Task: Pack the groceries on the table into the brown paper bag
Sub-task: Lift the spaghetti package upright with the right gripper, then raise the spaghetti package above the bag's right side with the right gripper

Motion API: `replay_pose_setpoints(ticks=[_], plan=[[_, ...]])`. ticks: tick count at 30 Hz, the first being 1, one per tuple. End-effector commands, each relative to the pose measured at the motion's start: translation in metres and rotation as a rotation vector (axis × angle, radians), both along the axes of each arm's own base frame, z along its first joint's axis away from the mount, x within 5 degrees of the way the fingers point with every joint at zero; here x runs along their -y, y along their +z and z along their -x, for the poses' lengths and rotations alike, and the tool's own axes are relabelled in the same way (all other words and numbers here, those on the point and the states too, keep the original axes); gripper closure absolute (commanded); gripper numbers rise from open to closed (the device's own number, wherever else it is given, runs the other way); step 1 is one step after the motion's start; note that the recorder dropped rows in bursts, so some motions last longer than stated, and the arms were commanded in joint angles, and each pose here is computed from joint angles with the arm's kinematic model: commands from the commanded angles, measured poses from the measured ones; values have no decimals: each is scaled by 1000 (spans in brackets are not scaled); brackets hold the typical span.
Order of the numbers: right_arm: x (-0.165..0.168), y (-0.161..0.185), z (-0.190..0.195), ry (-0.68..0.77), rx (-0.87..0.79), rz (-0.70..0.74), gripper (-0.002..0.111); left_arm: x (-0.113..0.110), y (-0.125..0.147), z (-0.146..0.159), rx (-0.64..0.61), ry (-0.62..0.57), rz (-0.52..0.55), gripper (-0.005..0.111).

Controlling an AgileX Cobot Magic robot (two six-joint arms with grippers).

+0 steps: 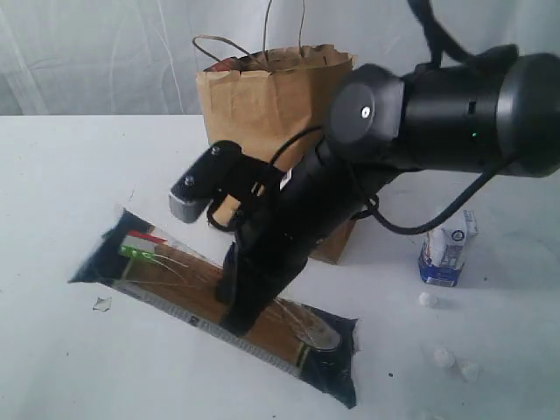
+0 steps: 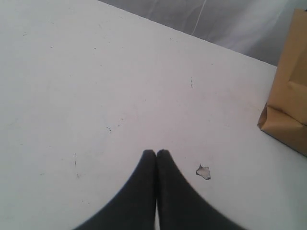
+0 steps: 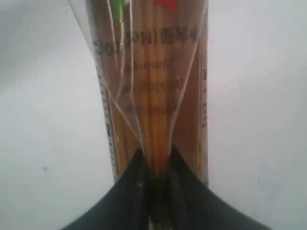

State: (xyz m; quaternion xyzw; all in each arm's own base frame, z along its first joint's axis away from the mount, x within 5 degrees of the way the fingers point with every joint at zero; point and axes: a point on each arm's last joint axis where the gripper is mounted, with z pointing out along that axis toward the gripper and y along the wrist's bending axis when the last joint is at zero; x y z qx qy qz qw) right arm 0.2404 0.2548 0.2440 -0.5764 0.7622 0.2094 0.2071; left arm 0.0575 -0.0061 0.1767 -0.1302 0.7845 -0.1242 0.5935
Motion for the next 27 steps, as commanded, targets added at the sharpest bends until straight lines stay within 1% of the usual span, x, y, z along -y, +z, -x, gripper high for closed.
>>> replay_pose_setpoints(ticks=[1, 2, 5, 6, 7, 8, 9, 10, 12, 13, 16, 17, 23, 27], plan=[[-8, 63, 10, -41, -14, -280, 108, 1, -1, 0, -8, -10, 7, 107], [-10, 81, 7, -46, -7, -362, 108, 1, -1, 0, -8, -10, 7, 107], [-8, 106, -3, -76, 11, -483, 108, 1, -1, 0, -8, -10, 7, 107], [-1, 126, -15, -118, 50, -557, 108, 1, -1, 0, -8, -10, 7, 107], [5, 139, -23, -153, 58, -611, 108, 1, -1, 0, -8, -10, 7, 107], [17, 162, -36, -215, 71, -730, 108, 1, -1, 0, -8, -10, 7, 107], [25, 175, -43, -245, 75, -805, 108, 1, -1, 0, -8, -10, 7, 107], [41, 197, -53, -295, 76, -948, 108, 1, -1, 0, -8, -10, 7, 107], [63, 213, -67, -363, 114, -1068, 108, 1, -1, 0, -8, -10, 7, 107], [70, 216, -72, -389, 138, -1089, 108, 1, -1, 0, -8, -10, 7, 107], [98, 222, -92, -538, 260, -1147, 108, 1, -1, 0, -8, -10, 7, 107], [107, 222, -97, -563, 307, -1135, 108, 1, -1, 0, -8, -10, 7, 107], [153, 224, -113, -701, 360, -1139, 108, 1, -1, 0, -8, -10, 7, 107], [171, 220, -121, -767, 377, -1130, 108, 1, -1, 0, -8, -10, 7, 107]])
